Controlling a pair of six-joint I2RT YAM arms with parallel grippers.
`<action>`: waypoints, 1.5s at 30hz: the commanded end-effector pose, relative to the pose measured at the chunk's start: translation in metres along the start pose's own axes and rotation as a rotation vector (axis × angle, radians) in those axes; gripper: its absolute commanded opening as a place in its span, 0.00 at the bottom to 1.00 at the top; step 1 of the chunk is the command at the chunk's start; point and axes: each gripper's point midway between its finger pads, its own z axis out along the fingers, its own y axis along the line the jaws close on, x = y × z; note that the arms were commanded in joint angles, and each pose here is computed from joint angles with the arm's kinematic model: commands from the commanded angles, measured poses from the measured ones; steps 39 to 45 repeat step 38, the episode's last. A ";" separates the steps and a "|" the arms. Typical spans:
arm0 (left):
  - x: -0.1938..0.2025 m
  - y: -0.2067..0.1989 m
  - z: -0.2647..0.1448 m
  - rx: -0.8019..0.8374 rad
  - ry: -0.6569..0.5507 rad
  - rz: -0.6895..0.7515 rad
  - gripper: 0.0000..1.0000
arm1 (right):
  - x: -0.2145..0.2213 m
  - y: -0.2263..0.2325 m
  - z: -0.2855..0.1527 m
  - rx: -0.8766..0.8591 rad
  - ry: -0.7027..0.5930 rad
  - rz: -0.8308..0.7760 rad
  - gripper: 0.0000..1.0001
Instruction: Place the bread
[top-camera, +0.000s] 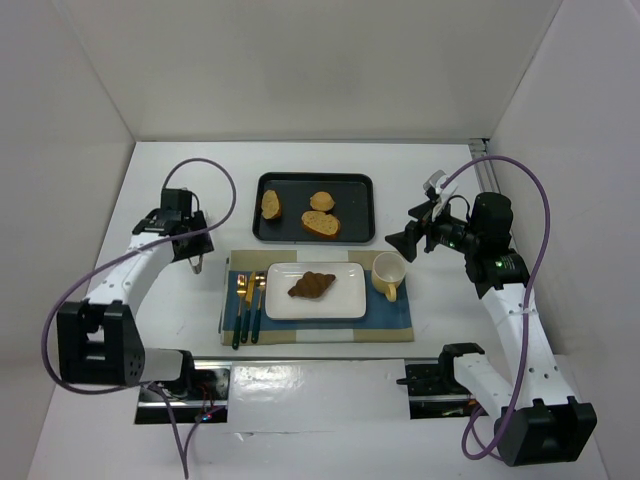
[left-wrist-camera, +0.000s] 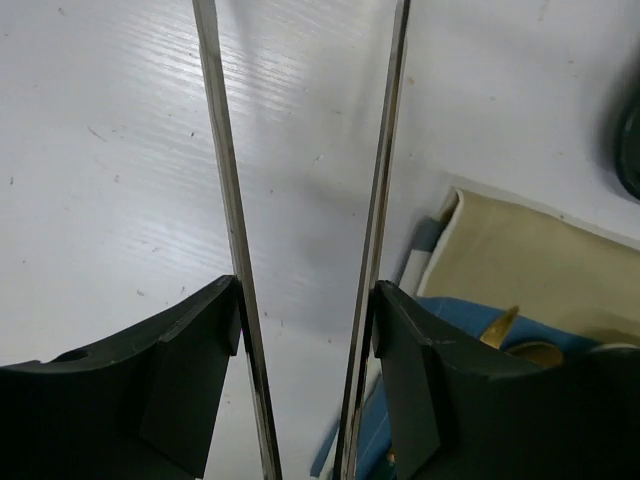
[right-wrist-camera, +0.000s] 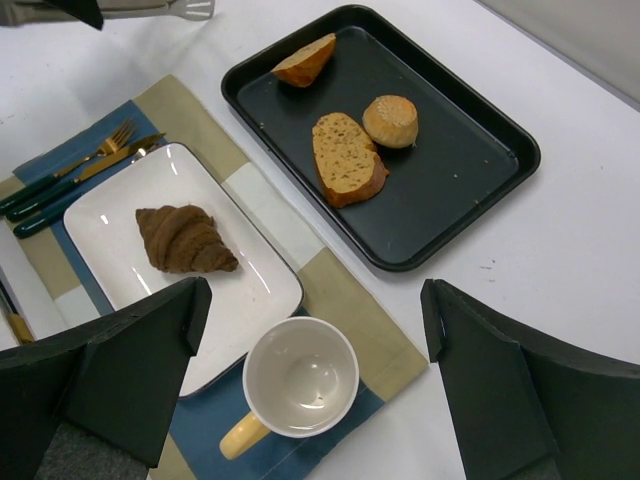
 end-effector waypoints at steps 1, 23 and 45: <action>-0.021 -0.002 0.019 0.006 -0.048 -0.029 0.68 | -0.018 0.003 -0.005 -0.006 -0.039 -0.045 1.00; 0.018 0.039 0.080 -0.030 0.265 -0.078 1.00 | -0.020 0.004 -0.007 -0.004 -0.046 -0.051 1.00; -0.031 -0.061 -0.083 0.478 -0.259 0.027 1.00 | -0.026 -0.025 -0.001 0.132 -0.020 0.119 1.00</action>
